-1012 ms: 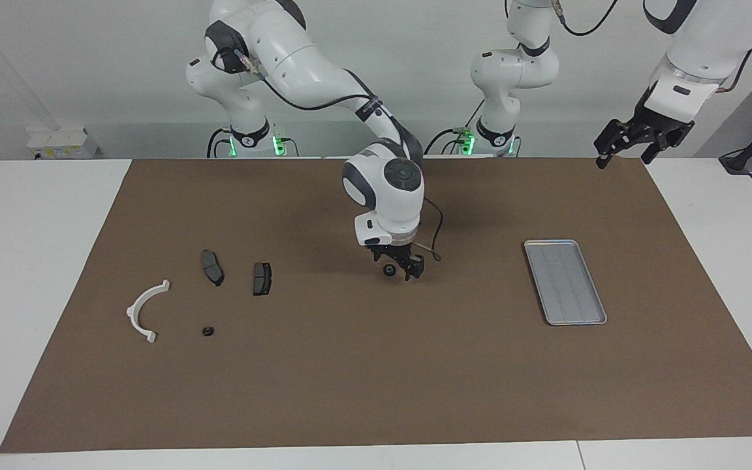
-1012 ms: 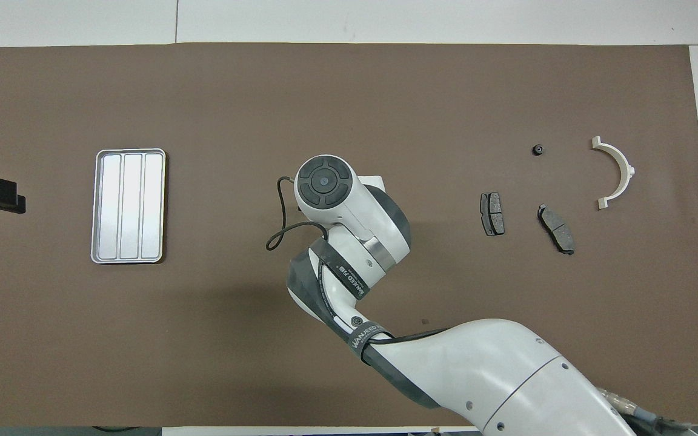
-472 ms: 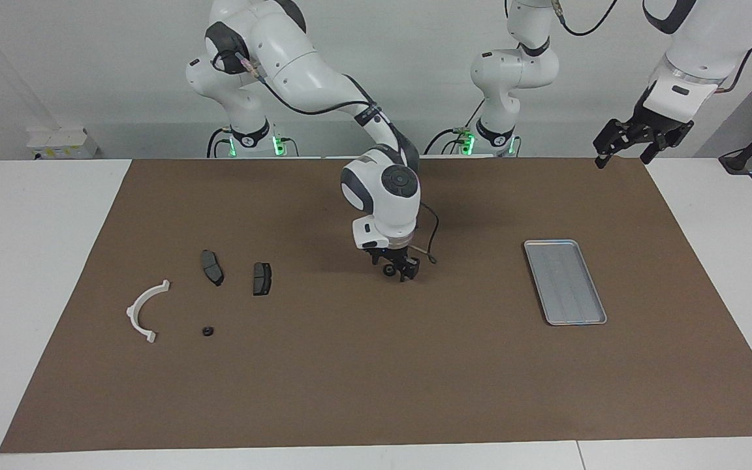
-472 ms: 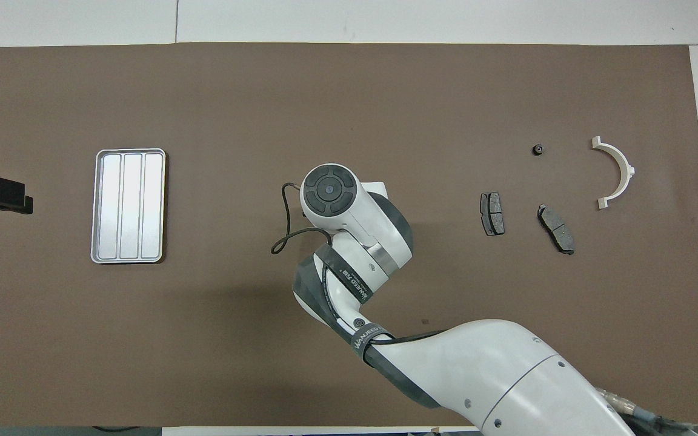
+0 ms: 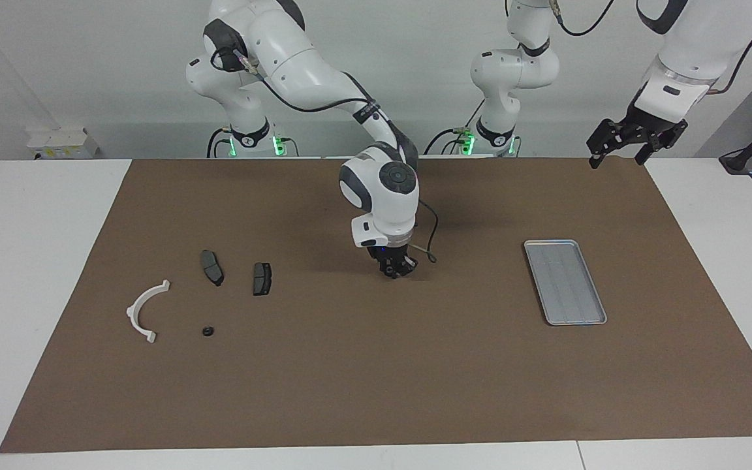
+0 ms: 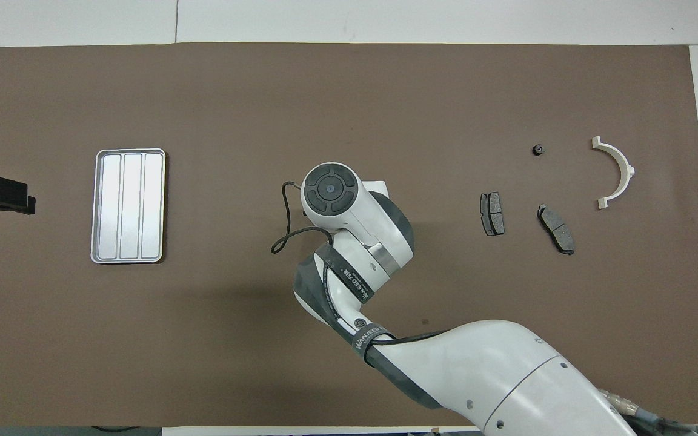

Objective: Place bearing gear from tray to pile

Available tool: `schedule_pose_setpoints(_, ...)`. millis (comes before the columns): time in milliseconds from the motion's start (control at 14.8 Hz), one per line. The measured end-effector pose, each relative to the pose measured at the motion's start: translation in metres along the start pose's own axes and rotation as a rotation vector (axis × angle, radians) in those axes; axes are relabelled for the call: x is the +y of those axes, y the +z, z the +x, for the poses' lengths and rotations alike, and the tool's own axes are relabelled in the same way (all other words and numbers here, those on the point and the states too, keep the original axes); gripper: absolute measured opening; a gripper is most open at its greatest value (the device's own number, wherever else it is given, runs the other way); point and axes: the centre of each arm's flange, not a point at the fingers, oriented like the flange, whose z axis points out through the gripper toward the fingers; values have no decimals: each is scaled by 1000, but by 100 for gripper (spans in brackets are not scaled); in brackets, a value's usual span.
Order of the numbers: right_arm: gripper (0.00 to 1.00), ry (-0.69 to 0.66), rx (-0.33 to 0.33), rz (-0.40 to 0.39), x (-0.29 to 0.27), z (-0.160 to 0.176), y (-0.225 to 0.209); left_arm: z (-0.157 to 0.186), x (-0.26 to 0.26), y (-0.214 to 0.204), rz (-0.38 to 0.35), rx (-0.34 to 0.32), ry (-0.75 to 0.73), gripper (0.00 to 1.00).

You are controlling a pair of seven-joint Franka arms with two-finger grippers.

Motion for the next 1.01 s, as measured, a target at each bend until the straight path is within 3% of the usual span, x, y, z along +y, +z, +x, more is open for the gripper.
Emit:
schedule_pose_setpoints(270,35,-5,-7,-61,6,33,-21,0,2,0,0,0,3,100)
schedule_pose_setpoints(742,35,-282,-31,-64,106,246,-89,1,19,-1,-9,15,33,100)
schedule_pose_setpoints(1012,35,-393,-23,-40,163,311,-68,1,28,-2,-9,21,51,100)
